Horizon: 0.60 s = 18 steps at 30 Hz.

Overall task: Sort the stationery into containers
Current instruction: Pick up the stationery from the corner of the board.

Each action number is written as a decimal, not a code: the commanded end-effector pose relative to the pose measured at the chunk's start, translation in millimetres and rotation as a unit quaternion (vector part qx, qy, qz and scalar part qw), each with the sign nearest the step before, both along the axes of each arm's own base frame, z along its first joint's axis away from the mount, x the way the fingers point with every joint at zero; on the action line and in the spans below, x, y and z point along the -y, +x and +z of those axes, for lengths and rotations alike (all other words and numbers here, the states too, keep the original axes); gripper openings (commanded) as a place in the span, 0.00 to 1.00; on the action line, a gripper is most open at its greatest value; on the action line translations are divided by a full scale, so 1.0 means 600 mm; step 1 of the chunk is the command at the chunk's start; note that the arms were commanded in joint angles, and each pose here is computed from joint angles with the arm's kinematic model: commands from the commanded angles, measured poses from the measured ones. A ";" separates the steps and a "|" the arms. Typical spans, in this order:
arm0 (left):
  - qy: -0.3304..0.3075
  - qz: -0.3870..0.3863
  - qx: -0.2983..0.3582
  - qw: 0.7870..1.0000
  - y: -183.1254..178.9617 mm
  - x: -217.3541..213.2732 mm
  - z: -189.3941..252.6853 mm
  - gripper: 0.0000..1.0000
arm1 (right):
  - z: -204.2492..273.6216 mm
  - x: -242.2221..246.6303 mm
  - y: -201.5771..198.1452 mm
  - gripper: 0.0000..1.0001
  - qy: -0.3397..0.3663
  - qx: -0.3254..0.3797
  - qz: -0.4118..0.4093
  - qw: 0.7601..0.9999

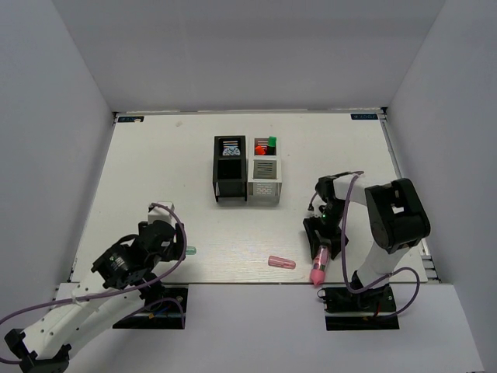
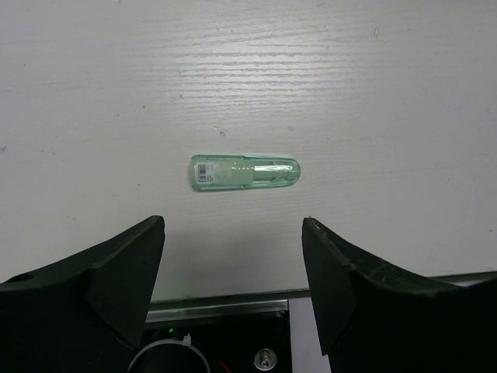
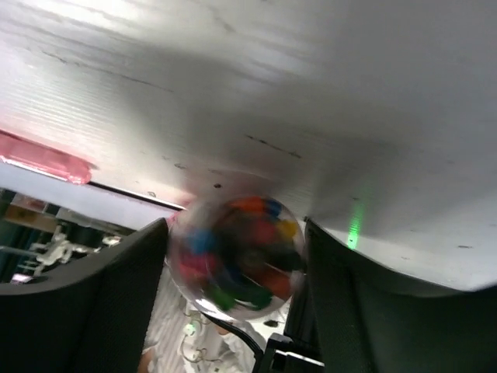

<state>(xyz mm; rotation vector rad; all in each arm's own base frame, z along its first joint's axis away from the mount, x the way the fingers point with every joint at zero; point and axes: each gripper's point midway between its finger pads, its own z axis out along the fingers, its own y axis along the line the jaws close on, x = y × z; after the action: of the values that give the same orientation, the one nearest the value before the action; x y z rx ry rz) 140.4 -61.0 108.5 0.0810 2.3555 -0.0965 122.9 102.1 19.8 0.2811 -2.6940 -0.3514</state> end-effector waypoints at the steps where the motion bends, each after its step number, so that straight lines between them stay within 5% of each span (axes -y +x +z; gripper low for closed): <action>1: 0.007 0.014 0.005 1.000 0.000 -0.011 -0.002 0.82 | -0.013 -0.001 0.023 0.68 -0.029 0.038 0.005 0.999; 4: 0.008 0.013 0.005 1.000 0.001 -0.010 -0.002 0.83 | -0.016 -0.011 0.018 0.59 -0.023 0.036 0.013 0.999; 7: 0.011 0.014 0.004 1.000 0.001 -0.010 0.000 0.83 | -0.019 -0.015 0.016 0.39 -0.016 0.025 0.010 0.999; 11: 0.010 0.013 0.002 1.000 0.001 -0.009 0.003 0.83 | -0.013 -0.017 0.018 0.00 -0.004 0.030 0.014 0.999; 18: -0.014 -0.010 0.002 1.000 0.000 0.010 0.016 0.83 | 0.069 -0.066 0.086 0.00 0.099 0.139 0.032 0.985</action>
<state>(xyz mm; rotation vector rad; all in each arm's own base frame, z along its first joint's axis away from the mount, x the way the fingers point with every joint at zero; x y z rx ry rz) 138.6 -59.4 106.5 0.0782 2.3664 -0.0881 137.9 116.9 26.2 0.3816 -2.7699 -0.3928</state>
